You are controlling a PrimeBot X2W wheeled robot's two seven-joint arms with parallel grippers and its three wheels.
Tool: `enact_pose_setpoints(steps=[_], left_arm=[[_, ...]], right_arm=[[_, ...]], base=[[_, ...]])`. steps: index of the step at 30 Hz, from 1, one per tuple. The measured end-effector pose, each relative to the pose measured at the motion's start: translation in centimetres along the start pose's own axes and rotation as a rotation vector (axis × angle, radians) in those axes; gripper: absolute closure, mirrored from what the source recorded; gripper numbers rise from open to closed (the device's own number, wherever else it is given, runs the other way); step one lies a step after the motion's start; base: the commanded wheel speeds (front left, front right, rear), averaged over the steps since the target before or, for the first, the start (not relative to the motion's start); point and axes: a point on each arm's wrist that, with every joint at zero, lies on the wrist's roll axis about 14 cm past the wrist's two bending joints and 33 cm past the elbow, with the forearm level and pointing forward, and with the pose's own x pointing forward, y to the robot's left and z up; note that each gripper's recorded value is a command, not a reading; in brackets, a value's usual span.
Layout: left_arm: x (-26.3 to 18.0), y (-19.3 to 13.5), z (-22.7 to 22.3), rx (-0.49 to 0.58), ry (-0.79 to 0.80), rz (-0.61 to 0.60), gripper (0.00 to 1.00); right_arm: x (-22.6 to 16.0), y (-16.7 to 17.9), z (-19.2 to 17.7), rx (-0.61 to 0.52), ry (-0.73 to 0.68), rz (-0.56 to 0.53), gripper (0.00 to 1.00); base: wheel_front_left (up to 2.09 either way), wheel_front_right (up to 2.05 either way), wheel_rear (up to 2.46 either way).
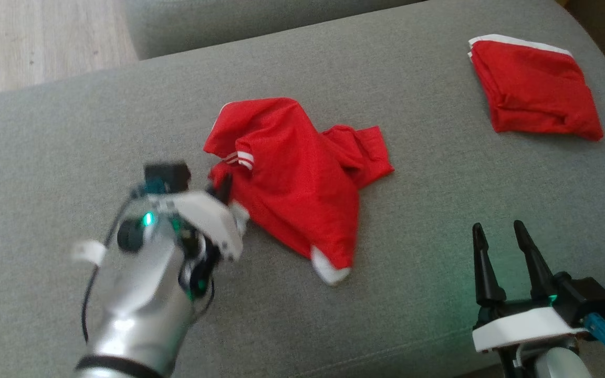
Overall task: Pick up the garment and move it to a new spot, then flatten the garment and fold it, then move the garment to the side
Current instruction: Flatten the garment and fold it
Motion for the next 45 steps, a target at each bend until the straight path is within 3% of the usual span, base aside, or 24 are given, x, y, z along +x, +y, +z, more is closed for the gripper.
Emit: enact_pose_setpoints(steps=[3, 11, 16, 23, 28, 34, 39, 40, 45], left_arm=[[0.7, -1.7, 5.7, -0.020, -0.147, -0.054, 1.00], [-0.9, -6.5, 20.5, 0.055, -0.515, -0.161, 1.00], [-2.8, -8.5, 24.7, 0.077, -0.632, -0.207, 1.00], [-5.1, -10.7, 26.5, 0.082, -0.700, -0.257, 1.00], [-6.3, -8.7, 25.4, 0.098, -0.708, -0.174, 1.00], [-10.1, -0.1, 22.2, 0.043, -0.712, 0.130, 1.00], [-12.9, 5.5, 12.7, -0.046, -0.576, 0.363, 1.00], [-14.0, 6.8, 8.1, -0.072, -0.498, 0.430, 1.00], [-16.2, 8.6, -1.6, -0.137, -0.300, 0.562, 1.00]], right_arm=[[-0.2, -0.3, 0.3, 0.003, -0.012, -0.010, 0.00], [-0.9, -0.9, 1.0, 0.033, -0.037, -0.032, 0.00], [-1.3, -1.2, 1.1, 0.039, -0.043, -0.044, 0.00], [-1.6, -1.8, 1.3, 0.048, -0.054, -0.063, 0.00], [-1.7, -1.8, 1.2, 0.050, -0.052, -0.062, 0.00], [-2.1, -1.3, 0.1, 0.053, -0.019, -0.045, 0.00], [-1.2, 0.2, -0.3, 0.051, -0.003, 0.005, 0.00], [-0.8, 0.9, -0.4, 0.050, 0.004, 0.027, 0.00], [0.1, 2.3, -0.8, 0.037, 0.020, 0.076, 0.00]], base=[[0.00, 0.00, 0.00], [0.00, 0.00, 0.00], [0.00, 0.00, 0.00], [0.00, 0.00, 0.00], [0.00, 0.00, 0.00], [0.00, 0.00, 0.00], [0.00, 0.00, 0.00], [0.00, 0.00, 0.00], [0.00, 0.00, 0.00]])
